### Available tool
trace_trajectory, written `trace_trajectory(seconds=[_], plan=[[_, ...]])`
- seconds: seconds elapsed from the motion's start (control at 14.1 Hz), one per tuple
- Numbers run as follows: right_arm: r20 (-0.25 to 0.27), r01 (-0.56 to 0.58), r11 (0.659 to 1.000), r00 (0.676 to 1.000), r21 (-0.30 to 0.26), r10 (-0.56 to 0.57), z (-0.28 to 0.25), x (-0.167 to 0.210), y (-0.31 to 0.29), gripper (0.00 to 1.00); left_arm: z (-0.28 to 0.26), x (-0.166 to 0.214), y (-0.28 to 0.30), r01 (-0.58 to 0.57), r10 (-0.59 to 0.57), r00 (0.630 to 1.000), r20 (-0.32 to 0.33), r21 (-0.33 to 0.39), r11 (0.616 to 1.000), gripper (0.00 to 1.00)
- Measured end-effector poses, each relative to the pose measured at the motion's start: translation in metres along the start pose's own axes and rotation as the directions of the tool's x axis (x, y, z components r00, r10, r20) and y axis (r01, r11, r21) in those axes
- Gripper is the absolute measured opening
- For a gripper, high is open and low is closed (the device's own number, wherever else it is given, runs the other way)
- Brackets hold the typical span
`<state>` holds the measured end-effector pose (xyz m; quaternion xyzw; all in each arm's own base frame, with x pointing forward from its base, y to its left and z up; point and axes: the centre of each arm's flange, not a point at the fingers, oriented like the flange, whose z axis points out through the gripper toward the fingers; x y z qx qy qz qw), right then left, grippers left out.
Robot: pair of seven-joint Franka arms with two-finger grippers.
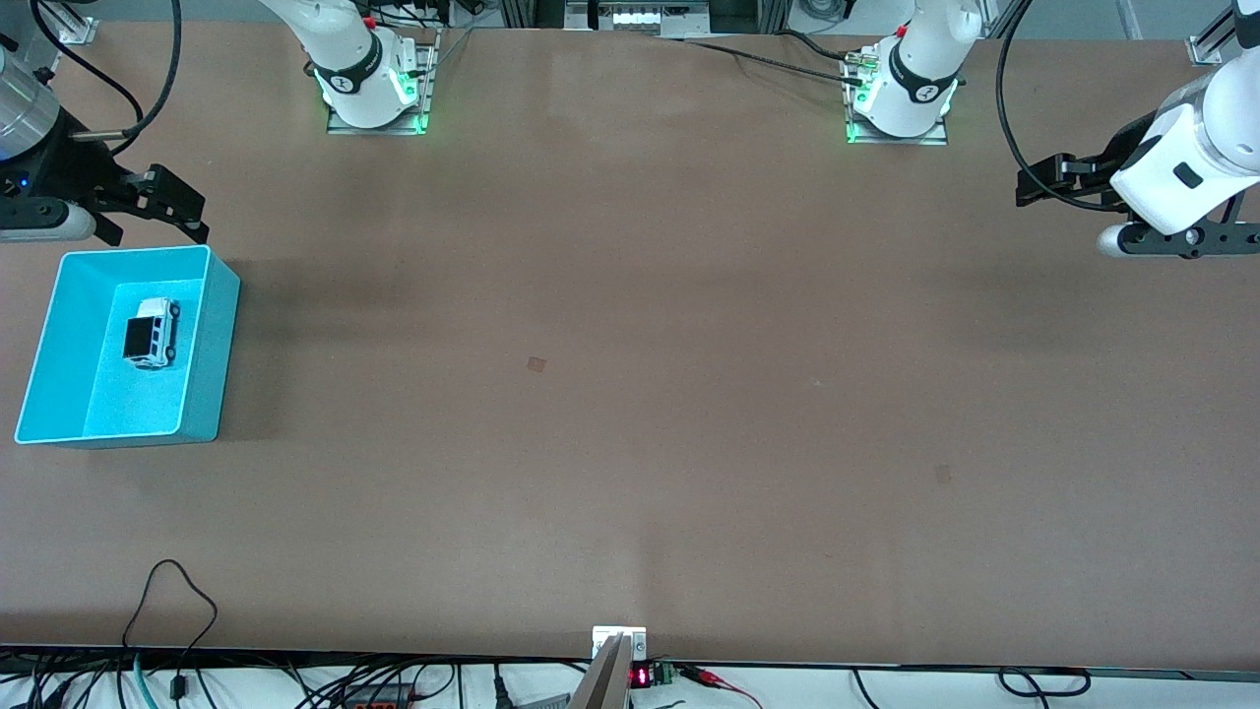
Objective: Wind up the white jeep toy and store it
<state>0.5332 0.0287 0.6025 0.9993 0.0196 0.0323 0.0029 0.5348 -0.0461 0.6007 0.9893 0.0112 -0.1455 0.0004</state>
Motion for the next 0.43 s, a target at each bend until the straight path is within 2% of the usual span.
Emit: trace_trajectory(seconds=[0.43], plan=[[0.000, 0.011, 1.000, 1.000, 0.000, -0.011, -0.0001, -0.0006, -0.0008, 1.00, 0.0000, 0.0000, 0.0000, 0.000, 0.000, 1.000, 0.000, 0.000, 1.000, 1.00]])
